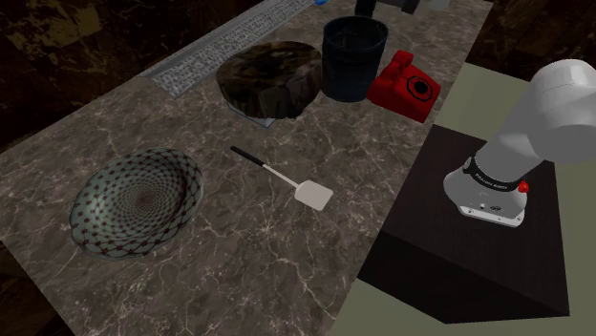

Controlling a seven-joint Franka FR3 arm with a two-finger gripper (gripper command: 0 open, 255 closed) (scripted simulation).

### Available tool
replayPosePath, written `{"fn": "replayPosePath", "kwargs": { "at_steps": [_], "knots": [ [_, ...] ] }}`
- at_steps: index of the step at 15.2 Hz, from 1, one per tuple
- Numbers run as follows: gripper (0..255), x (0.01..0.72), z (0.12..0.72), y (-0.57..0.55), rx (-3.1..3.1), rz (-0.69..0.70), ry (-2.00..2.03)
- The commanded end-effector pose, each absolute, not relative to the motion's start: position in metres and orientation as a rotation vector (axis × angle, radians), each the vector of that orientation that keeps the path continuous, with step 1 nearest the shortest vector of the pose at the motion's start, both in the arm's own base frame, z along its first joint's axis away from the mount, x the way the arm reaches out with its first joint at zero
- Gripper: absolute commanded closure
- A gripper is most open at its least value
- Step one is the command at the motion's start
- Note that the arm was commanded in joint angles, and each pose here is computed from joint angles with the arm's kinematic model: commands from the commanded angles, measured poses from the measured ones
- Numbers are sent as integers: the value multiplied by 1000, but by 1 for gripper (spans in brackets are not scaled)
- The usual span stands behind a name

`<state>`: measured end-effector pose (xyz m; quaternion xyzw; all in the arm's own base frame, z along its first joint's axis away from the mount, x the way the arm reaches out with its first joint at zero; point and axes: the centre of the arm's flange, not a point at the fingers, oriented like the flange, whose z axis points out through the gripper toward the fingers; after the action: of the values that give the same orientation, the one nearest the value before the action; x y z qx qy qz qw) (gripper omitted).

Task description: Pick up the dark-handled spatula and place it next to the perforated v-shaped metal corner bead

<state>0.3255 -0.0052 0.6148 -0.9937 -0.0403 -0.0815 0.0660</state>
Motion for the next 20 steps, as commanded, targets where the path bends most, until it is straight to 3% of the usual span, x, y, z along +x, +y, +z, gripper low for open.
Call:
{"fn": "replayPosePath", "kwargs": {
  "at_steps": [1,20],
  "knots": [
    [0,325,615,-5,-2997,-246,-122],
    [0,421,476,197,-3088,-160,75]
  ]
}}
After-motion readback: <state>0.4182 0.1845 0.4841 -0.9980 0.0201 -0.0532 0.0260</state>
